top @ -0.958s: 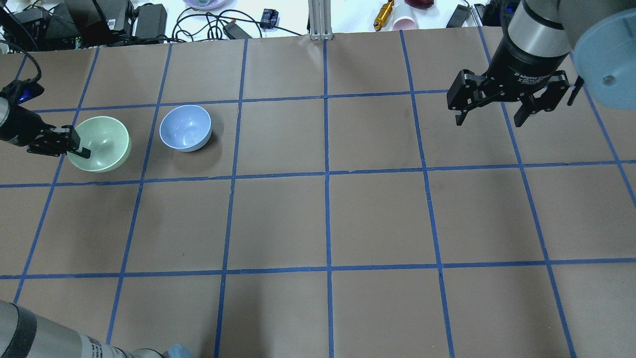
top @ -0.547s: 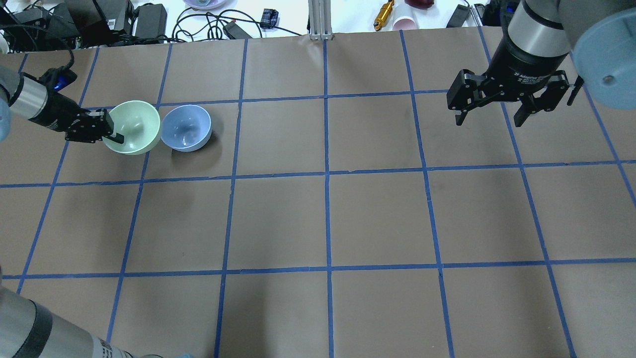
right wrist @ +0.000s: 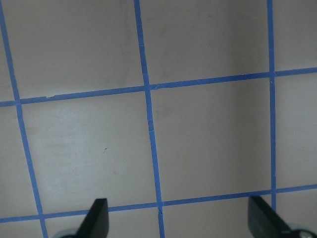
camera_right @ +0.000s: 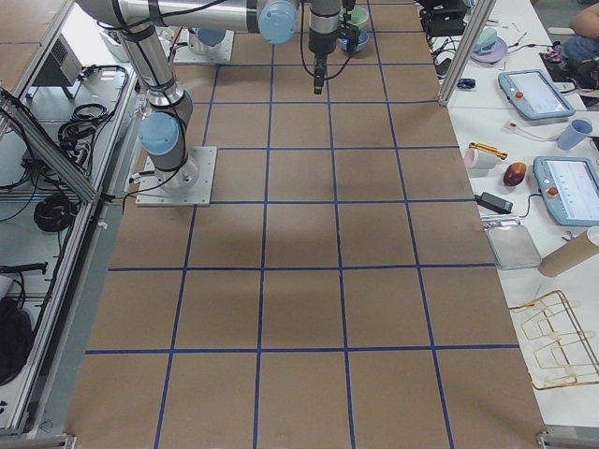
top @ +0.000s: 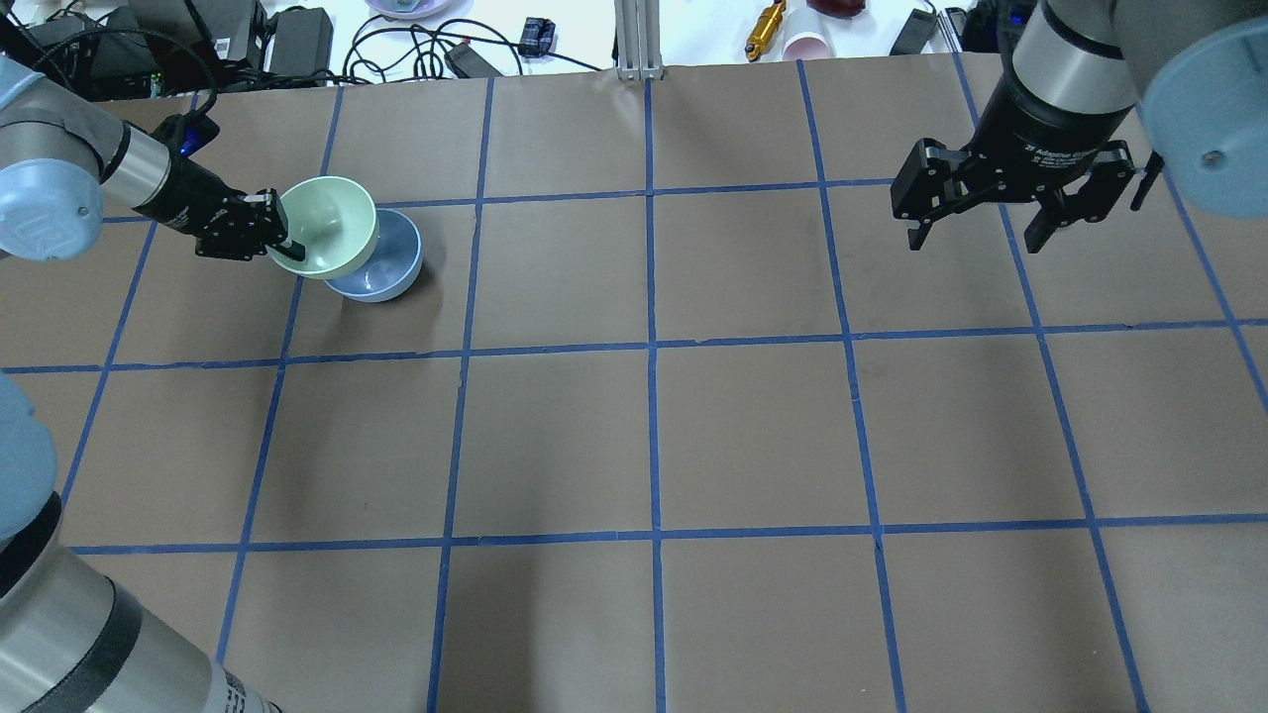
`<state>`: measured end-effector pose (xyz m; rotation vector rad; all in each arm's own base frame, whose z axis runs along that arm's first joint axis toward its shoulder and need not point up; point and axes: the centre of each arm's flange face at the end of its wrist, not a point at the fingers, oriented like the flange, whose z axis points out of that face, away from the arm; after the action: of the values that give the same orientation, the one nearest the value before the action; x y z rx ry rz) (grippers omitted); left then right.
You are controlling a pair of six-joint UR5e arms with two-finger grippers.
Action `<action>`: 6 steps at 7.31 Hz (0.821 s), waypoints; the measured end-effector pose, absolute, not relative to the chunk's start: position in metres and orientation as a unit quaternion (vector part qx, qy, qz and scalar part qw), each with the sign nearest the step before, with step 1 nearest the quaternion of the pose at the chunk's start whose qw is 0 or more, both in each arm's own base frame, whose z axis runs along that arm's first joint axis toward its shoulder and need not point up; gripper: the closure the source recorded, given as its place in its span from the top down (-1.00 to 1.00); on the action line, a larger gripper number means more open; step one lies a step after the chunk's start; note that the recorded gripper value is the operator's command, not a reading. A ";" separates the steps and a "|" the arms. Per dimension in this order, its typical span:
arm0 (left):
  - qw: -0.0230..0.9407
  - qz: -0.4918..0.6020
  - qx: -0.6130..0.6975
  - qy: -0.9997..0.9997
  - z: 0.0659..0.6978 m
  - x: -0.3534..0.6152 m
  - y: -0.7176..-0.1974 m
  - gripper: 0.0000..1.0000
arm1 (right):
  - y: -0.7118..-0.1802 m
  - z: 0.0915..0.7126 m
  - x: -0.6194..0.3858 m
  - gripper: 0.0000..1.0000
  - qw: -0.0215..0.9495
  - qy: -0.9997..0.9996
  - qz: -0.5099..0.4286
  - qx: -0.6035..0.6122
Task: Stack green bowl on blue bowl
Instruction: 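Lift the green bowl and carry it over the light blue bowl, then lower the green bowl into the blue bowl and open the left gripper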
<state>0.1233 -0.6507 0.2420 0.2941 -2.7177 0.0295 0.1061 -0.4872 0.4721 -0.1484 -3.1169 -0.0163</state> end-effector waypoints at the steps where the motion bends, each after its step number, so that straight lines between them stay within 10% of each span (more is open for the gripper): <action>1: 0.204 0.012 0.105 -0.973 0.240 0.115 -0.656 -1.00 | -0.487 0.472 0.106 1.00 0.010 -0.999 -0.005 -0.048; 4: 0.202 0.017 0.105 -0.974 0.232 0.108 -0.663 -0.73 | -0.487 0.472 0.106 1.00 0.011 -0.999 -0.005 -0.048; 6: 0.199 0.017 0.104 -0.974 0.232 0.108 -0.664 0.99 | -0.487 0.472 0.106 1.00 0.010 -0.999 -0.005 -0.048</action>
<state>0.1077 -0.6636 0.2315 0.2904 -2.7249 0.0471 0.1062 -0.4872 0.4722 -0.1484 -3.1172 -0.0159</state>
